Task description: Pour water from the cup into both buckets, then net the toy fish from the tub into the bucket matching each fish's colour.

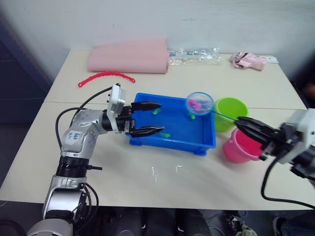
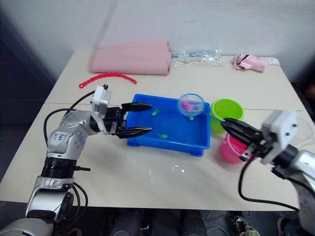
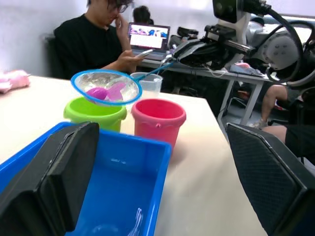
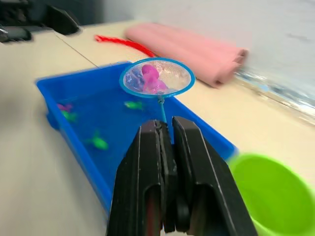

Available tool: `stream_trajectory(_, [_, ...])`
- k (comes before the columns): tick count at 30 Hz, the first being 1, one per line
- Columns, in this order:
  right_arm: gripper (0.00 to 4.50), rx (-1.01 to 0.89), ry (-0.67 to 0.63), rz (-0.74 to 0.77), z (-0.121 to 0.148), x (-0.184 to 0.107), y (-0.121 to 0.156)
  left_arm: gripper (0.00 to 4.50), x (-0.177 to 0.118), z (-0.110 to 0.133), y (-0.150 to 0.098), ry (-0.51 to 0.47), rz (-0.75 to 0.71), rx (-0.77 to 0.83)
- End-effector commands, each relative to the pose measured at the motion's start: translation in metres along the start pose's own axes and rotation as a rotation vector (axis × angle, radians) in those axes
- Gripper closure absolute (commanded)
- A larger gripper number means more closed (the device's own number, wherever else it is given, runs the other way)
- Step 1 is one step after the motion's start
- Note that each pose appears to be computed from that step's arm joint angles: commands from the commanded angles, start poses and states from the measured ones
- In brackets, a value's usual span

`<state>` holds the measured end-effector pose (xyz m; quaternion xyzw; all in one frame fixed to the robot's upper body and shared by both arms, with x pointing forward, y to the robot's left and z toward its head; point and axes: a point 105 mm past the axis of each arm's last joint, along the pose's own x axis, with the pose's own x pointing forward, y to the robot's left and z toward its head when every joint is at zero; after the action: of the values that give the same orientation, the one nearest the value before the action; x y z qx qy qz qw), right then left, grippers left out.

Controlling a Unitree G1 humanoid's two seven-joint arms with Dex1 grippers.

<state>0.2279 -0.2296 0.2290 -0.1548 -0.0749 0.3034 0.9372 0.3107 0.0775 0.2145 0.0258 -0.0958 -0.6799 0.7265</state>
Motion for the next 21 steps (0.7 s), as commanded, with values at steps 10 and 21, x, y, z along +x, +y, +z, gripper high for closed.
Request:
stream_trajectory(10, [4.5,-0.25,0.32,-0.243,-0.02,-0.111,0.0,0.04,0.037,0.002,-0.012,-0.052,-0.12,-0.012])
stream_trajectory(21, [4.5,-0.695,0.401,-0.242,-0.029,-0.102,-0.009,0.04,0.042,-0.003,-0.012,-0.043,-0.149,-0.018])
